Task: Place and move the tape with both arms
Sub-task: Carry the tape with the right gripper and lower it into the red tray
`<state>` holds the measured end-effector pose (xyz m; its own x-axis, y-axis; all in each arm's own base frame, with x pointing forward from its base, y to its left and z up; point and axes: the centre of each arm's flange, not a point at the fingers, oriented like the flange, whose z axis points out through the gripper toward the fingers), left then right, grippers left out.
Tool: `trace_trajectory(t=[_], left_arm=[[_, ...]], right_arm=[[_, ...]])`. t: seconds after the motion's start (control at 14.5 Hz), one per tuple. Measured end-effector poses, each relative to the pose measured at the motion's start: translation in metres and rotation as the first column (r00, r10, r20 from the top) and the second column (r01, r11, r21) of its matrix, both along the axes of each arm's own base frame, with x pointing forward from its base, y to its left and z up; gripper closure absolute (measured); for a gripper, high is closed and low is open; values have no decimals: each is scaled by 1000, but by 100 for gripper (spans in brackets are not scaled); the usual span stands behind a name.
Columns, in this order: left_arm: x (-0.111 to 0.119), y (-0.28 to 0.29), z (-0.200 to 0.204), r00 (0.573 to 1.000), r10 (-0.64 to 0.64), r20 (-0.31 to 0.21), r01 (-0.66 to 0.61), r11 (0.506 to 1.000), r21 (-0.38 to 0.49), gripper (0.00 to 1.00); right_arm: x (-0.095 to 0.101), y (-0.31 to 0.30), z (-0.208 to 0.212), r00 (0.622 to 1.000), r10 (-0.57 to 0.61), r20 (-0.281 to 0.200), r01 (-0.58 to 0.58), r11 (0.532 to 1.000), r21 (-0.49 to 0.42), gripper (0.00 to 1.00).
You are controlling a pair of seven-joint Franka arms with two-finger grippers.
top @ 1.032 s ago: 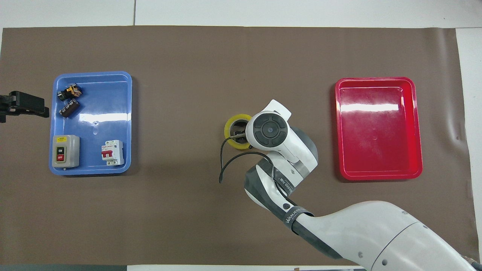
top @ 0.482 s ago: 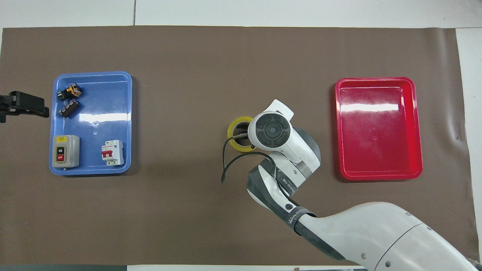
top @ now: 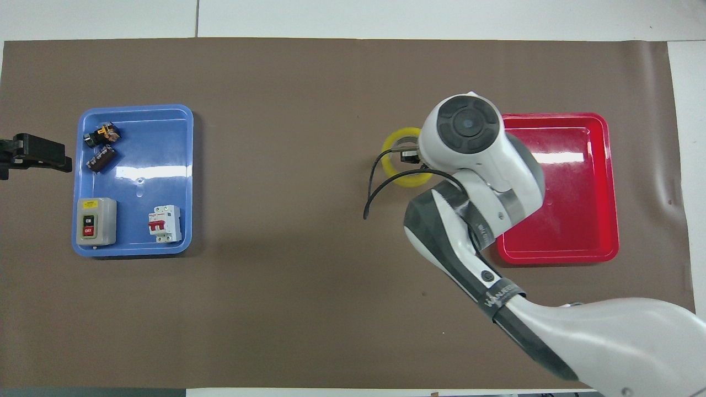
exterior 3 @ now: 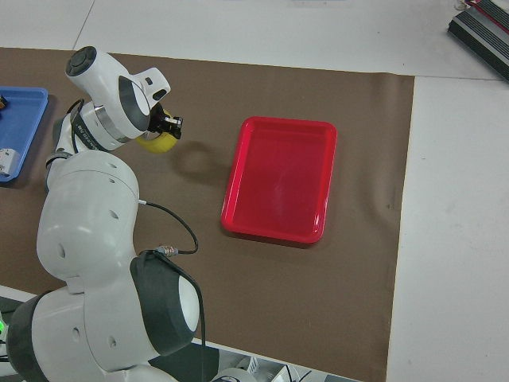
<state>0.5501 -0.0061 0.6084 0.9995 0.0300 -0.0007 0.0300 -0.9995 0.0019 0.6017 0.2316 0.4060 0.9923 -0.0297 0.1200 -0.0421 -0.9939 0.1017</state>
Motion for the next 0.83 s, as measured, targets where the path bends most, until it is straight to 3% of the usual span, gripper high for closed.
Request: trace_trajectory(t=[0.28, 0.55, 0.83], left_arm=[[0, 0, 0, 1000, 0, 0, 0, 1000, 0, 0], [0, 0, 0, 1000, 0, 0, 0, 1000, 0, 0], [0, 0, 0, 1000, 0, 0, 0, 1000, 0, 0]], right_arm=[[14, -108, 40, 999, 44, -21, -45, 998, -52, 78], [20, -204, 14, 993, 104, -62, -108, 992, -61, 78], [2, -258, -27, 990, 119, -70, -123, 991, -47, 78]])
